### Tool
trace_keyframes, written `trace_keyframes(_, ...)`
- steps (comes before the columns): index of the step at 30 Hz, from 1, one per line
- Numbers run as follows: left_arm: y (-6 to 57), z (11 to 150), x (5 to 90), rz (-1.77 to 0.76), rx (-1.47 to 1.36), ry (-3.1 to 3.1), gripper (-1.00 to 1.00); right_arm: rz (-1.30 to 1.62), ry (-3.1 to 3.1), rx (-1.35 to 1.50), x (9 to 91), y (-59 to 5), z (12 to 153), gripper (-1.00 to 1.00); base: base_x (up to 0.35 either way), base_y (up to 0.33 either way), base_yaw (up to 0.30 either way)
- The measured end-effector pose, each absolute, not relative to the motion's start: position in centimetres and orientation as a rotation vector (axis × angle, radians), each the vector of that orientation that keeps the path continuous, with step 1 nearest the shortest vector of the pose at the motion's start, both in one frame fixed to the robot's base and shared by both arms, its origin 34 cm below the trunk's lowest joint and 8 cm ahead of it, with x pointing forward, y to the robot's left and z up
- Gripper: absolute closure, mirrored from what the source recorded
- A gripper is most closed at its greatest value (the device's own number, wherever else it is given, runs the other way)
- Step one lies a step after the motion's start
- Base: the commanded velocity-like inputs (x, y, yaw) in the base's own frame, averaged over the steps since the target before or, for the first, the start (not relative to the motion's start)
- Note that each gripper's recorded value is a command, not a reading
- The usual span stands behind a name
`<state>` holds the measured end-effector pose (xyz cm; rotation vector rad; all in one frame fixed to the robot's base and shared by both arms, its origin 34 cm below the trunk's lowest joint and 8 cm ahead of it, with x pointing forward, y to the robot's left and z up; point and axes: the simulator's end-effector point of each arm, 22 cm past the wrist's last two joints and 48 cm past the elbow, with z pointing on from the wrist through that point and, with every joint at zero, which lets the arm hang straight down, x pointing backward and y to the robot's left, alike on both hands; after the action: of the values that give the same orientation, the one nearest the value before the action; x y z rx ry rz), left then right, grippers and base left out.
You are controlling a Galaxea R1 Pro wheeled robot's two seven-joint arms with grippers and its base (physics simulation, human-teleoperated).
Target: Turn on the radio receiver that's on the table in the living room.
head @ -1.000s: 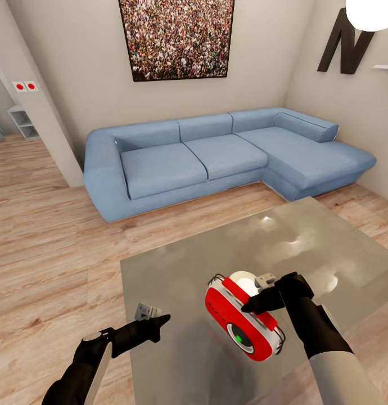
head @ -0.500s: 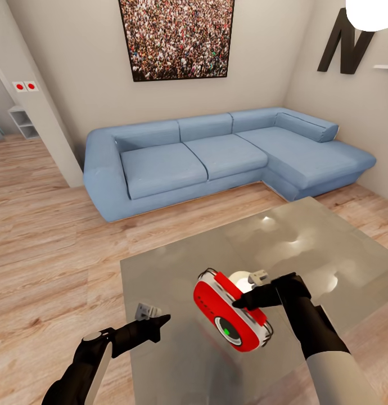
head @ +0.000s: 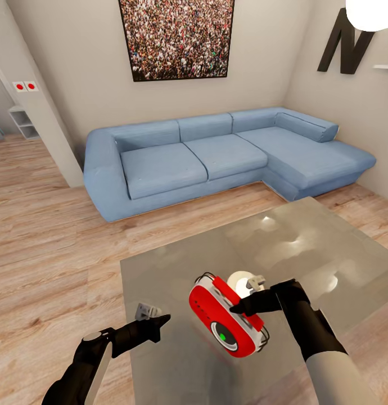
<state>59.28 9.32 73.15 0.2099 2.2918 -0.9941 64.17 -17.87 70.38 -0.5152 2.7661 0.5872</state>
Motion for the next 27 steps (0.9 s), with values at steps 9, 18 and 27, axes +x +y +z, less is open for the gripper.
trace_keyframes(9,9.3,73.1,59.3,-0.994,0.210,2.292,1.00,0.549,2.797,-0.506,63.7,-18.5,69.2,1.00,0.000,0.000,0.000)
trace_keyframes(18,9.3,73.1,59.3,-0.994,0.210,2.292,1.00,0.539,2.822,-0.496,63.1,-18.7,68.4,1.00,0.000,0.000,0.000)
trace_keyframes(27,9.3,73.1,59.3,-0.994,0.210,2.292,1.00,0.500,2.821,-0.518,62.8,-19.2,67.0,1.00,0.000,0.000,0.000)
